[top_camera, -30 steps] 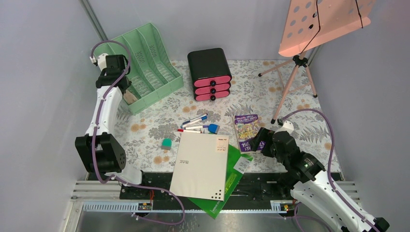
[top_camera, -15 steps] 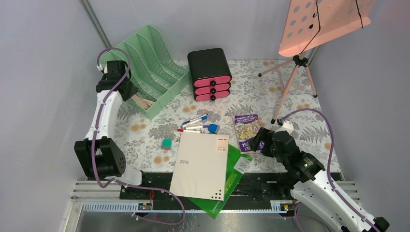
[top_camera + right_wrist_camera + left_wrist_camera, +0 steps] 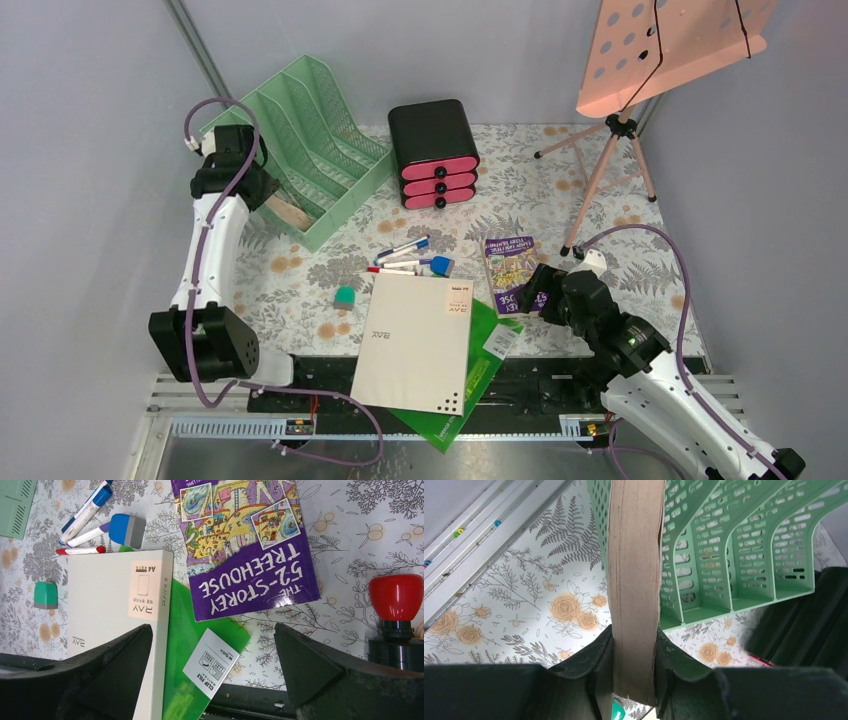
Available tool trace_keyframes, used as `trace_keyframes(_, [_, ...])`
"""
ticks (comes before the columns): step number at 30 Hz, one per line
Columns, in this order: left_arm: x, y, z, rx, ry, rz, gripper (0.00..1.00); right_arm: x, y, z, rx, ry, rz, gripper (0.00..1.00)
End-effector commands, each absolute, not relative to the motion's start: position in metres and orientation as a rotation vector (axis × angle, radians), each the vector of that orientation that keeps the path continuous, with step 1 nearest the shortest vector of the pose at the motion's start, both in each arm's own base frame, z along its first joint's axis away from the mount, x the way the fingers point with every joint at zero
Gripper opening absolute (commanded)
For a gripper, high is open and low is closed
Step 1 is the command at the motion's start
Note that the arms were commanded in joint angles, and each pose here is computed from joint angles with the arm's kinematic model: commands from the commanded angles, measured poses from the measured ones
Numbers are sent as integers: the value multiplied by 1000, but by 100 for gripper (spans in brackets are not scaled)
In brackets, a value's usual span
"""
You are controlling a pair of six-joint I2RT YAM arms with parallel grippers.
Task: Organize the desk
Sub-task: Place the book in the storage box.
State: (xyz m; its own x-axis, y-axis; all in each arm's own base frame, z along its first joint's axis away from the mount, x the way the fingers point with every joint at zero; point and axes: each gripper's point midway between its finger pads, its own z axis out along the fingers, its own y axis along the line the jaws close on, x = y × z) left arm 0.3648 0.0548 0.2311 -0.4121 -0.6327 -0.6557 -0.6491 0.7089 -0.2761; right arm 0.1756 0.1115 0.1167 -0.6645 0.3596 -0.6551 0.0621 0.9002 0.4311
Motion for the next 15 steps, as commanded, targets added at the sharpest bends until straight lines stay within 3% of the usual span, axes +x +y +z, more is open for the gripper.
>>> trace_keyframes(1, [392, 75, 275, -1014, 1950, 64, 0, 182, 111, 124, 307, 2229, 481, 99])
trace_keyframes(15, [430, 96, 264, -1016, 1951, 206, 0, 184, 112, 123, 305, 2239, 471, 100])
